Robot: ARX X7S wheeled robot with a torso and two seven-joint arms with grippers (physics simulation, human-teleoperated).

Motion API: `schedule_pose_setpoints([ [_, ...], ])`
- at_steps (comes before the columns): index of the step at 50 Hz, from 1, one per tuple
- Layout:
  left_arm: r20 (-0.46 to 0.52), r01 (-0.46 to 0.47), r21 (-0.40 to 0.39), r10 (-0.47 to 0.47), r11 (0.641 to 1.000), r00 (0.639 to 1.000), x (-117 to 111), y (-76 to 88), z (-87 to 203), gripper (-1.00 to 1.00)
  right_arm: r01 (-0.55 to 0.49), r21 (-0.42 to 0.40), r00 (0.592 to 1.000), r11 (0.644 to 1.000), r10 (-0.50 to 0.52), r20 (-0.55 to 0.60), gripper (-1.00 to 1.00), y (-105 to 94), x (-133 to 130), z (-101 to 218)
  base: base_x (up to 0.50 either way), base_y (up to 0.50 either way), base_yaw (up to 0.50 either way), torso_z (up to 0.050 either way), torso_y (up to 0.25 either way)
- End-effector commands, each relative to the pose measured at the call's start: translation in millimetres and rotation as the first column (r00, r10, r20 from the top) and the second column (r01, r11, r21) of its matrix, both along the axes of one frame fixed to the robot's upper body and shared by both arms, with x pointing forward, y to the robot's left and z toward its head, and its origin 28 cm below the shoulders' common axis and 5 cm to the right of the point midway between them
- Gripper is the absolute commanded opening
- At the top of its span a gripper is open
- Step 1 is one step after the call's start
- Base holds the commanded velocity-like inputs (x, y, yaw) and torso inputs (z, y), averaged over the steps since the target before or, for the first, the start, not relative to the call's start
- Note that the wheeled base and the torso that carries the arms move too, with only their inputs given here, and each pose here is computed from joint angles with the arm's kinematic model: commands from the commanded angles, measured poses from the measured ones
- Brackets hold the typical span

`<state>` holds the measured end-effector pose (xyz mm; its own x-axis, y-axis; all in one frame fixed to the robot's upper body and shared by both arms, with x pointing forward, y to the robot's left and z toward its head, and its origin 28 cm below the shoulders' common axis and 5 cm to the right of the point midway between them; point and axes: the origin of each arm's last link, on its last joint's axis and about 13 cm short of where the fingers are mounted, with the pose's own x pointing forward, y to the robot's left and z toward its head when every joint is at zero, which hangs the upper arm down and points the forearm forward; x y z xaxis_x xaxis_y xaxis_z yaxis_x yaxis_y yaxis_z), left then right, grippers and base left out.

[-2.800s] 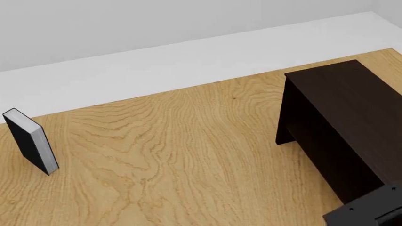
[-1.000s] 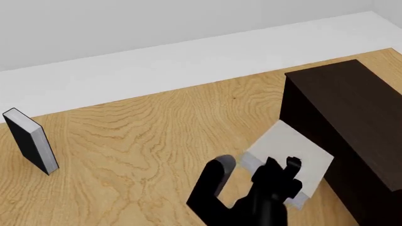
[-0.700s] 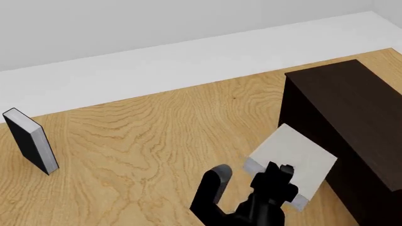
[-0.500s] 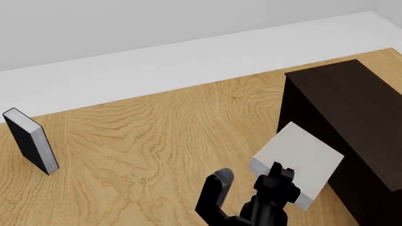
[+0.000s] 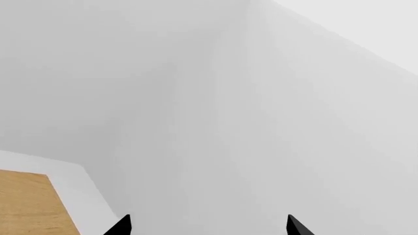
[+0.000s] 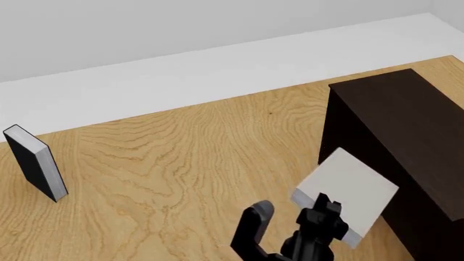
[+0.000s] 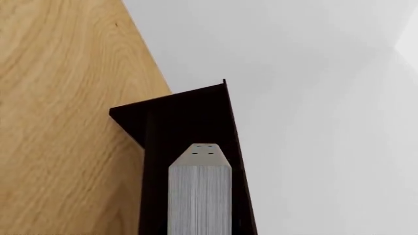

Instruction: Pick up the book on the right and place it on the cabinet shelf.

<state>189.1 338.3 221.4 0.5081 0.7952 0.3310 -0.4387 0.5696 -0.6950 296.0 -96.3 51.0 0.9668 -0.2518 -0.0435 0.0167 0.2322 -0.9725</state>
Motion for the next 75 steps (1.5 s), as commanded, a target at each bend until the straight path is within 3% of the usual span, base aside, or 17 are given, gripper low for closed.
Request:
schedule_pose_setpoints([
  [1,-0.003,-0.001,0.004,0.001,1.000,1.000,0,-0.2,0,1.00,0.016,-0.083,0.997,0.996,-0.010,0.072,-1.00,-7.8,10,1,0.00,0.00,0.00,0.000,0.000],
  [36,-0.014,-0.017,0.038,0.017,0.999,1.000,1,-1.0,0,1.00,0.050,-0.137,0.994,0.989,-0.036,0.105,-1.00,-11.2,14,11,0.00,0.00,0.00,0.000,-0.051],
  [41,-0.011,-0.013,0.033,0.013,0.999,1.000,1,-1.0,0,1.00,0.072,-0.115,0.993,0.991,-0.061,0.097,-1.00,-11.2,14,15,0.00,0.00,0.00,0.000,-0.100],
  [42,-0.010,-0.011,0.031,0.012,0.999,1.000,1,-0.7,0,1.00,0.069,-0.144,0.993,0.987,-0.054,0.109,-1.00,-11.2,14,15,0.00,0.00,0.00,0.000,-0.100],
  [75,-0.015,-0.012,0.039,0.012,0.999,1.000,1,-1.4,1,1.00,0.114,-0.138,0.985,0.984,-0.094,0.146,-1.00,-10.6,14,33,0.00,0.00,0.00,0.000,-0.080],
])
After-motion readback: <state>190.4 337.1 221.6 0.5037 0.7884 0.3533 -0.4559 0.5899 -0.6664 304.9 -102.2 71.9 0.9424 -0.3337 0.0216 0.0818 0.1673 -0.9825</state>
